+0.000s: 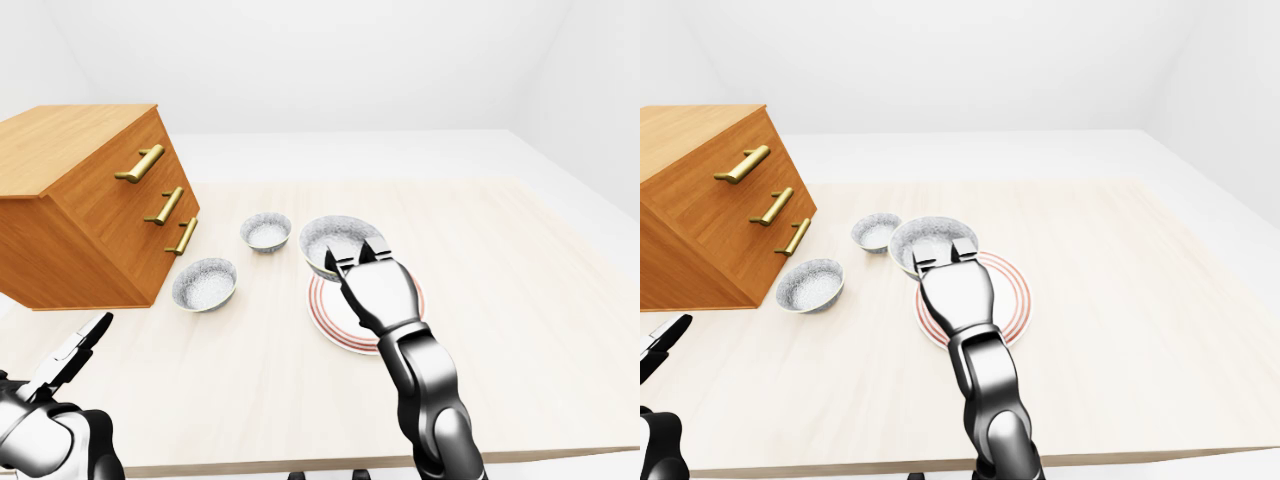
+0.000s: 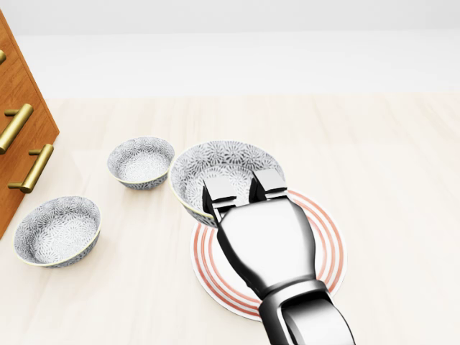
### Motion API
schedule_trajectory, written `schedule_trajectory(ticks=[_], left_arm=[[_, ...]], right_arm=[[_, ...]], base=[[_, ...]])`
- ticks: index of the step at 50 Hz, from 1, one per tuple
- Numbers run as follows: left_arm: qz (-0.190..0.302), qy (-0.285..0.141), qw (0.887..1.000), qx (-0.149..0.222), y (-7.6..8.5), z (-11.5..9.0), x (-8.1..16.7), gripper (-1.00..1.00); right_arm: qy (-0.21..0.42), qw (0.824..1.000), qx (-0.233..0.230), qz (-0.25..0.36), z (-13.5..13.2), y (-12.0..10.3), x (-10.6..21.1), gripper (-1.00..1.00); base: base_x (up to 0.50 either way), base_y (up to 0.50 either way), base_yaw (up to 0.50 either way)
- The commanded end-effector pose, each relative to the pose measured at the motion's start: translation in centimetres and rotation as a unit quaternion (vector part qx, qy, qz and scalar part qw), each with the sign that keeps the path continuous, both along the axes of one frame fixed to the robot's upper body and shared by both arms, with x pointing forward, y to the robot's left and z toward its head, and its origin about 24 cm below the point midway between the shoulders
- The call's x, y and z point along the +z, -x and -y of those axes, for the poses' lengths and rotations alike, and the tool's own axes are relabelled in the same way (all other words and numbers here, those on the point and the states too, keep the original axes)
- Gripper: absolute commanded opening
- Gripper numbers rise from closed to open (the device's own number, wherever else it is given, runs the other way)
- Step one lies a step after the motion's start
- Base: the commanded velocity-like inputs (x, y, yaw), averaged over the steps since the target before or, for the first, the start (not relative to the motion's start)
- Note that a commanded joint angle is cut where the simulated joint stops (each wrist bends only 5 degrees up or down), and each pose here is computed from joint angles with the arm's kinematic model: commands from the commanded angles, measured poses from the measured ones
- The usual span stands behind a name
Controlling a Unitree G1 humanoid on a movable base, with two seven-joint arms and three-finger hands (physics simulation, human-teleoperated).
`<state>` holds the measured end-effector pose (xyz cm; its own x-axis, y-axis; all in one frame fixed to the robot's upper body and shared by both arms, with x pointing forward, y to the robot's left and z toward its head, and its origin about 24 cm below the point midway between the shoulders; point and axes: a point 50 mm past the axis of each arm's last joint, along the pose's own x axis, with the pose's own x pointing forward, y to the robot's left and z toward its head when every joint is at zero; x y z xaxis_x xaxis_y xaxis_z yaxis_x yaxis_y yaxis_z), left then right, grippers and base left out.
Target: Put the bowl at the front on the plate.
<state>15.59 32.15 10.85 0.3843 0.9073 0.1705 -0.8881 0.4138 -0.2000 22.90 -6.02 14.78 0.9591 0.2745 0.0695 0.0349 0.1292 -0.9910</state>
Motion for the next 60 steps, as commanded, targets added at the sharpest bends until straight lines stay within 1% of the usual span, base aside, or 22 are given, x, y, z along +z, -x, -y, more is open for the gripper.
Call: schedule_trajectory(ticks=[1, 23, 28, 32, 35, 41, 47, 55, 60], left_arm=[[0.000, 0.000, 1.000, -0.001, 0.0, 0.0, 0.0, 1.00], [-0.001, 0.000, 1.000, -0.001, -0.1, 0.0, 0.0, 1.00], [-0.005, 0.002, 1.000, -0.003, -0.2, 0.0, -0.2, 1.00], [-0.006, 0.004, 1.000, -0.004, -0.3, 0.0, -0.3, 1.00], [0.005, 0.001, 1.000, -0.002, 0.0, 0.0, 0.1, 1.00], [0.019, -0.009, 1.000, 0.004, 0.6, 0.1, 0.9, 1.00], [0.028, -0.016, 0.999, 0.010, 1.0, 0.2, 1.3, 1.00], [0.036, -0.022, 0.999, 0.017, 1.5, 0.2, 1.8, 1.00], [0.034, -0.022, 0.999, 0.019, 1.4, 0.2, 1.7, 1.00]], right_arm=[[0.003, 1.000, -0.001, 0.022, -0.2, 0.2, 0.5, -1.00], [-0.001, 1.000, -0.003, 0.023, 0.0, 0.2, 0.6, -1.00], [-0.003, 0.999, -0.025, 0.030, 1.3, -0.3, 1.1, -1.00], [-0.009, 0.997, -0.057, 0.041, 3.3, -0.8, 1.5, -1.00], [-0.011, 0.996, -0.077, 0.039, 4.6, -1.2, 1.2, -1.00], [-0.007, 0.994, -0.099, 0.045, 6.0, -1.2, 1.2, -1.00], [0.002, 0.994, -0.103, 0.041, 6.2, -1.5, 1.0, -1.00], [0.026, 0.993, -0.108, 0.029, 6.0, -2.5, -0.1, -1.00], [0.044, 0.992, -0.112, 0.032, 5.9, -3.2, -0.3, -1.00]], base=[[0.00, 0.00, 0.00], [0.00, 0.00, 0.00], [0.00, 0.00, 0.00], [0.00, 0.00, 0.00], [0.00, 0.00, 0.00], [0.00, 0.00, 0.00], [0.00, 0.00, 0.00], [0.00, 0.00, 0.00], [0.00, 0.00, 0.00]])
